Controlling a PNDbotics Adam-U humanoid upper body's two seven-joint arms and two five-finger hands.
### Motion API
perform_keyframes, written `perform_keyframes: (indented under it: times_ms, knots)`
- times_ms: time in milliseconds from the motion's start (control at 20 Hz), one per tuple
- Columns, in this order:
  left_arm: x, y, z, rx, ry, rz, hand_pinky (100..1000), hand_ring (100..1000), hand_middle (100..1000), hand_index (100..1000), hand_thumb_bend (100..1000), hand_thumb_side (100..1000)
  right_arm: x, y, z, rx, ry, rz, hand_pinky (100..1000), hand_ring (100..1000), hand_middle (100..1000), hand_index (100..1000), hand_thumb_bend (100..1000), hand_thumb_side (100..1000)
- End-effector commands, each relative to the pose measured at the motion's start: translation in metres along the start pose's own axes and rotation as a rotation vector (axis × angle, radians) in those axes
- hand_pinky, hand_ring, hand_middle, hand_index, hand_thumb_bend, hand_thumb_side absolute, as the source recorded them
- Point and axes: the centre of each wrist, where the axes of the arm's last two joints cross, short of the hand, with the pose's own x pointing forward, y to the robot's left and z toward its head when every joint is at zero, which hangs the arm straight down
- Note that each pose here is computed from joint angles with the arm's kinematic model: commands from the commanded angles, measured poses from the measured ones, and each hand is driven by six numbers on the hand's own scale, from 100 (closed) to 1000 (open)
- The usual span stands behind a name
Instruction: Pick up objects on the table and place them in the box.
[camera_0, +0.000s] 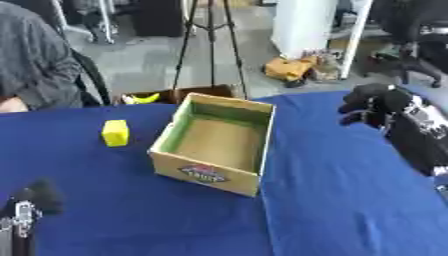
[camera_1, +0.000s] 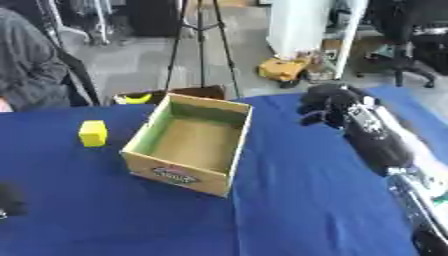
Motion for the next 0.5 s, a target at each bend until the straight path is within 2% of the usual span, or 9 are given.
perform_keyframes:
  times_ms: [50,300,500]
  knots:
    - [0.008,0.004,-0.008,0.002,-0.035,-0.011,527,568,558,730,123,1000,0.008,-0.003,-0.004,0.005,-0.022,0.021,686,736,712,796,100,706]
    - [0.009,0.009,-0.017,-0.006,-0.036,-0.046,527,568,558,732,119,1000,0.008,-0.004,-0.004,0.006,-0.022,0.022,686,737,713,796,100,705]
    - [0.016,0.019,-0.039,-0.026,-0.043,-0.140,526,576,567,739,124,938,0.008,-0.003,-0.004,0.007,-0.021,0.022,686,736,713,796,100,706]
